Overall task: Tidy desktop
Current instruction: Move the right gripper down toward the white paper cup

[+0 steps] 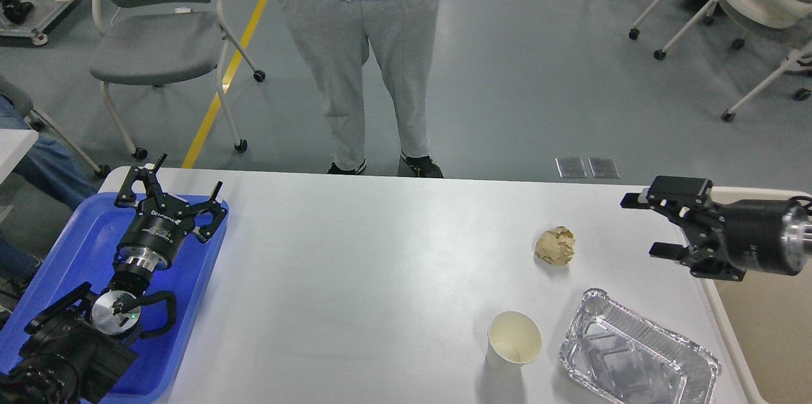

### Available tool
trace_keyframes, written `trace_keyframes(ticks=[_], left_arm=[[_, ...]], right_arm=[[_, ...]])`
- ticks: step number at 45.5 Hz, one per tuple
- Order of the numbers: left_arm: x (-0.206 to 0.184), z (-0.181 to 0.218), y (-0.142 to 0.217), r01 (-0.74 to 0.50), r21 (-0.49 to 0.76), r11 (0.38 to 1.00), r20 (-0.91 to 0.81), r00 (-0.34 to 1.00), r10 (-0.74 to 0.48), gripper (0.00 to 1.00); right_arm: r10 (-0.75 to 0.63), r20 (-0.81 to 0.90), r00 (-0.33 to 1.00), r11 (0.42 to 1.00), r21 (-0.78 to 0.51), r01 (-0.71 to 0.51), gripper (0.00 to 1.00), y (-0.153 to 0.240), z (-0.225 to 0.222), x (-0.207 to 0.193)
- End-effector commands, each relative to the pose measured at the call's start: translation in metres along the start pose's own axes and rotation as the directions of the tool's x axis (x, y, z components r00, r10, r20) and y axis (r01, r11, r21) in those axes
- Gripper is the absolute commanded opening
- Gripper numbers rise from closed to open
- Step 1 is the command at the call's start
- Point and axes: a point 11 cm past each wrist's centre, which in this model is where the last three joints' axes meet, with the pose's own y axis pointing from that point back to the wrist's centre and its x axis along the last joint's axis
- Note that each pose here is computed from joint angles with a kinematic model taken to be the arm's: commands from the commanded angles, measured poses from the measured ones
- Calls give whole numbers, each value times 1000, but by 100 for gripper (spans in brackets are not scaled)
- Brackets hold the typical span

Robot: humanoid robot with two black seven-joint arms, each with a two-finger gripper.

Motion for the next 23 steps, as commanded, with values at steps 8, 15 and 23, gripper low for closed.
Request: trace_keyframes(ticks=[8,15,23], left_arm=[[1,2,0,-2,-2,1000,2,1000,2,100],[1,2,0,-2,-2,1000,2,1000,2,100],[0,1,0,-1,-1,1000,0,1000,1,100]], right_arm=[[-62,-39,997,997,-48,60,100,-48,19,-50],[-44,-48,998,998,-52,42,100,-60,20,-52],[31,-49,998,993,-116,-37,100,-86,38,-62]])
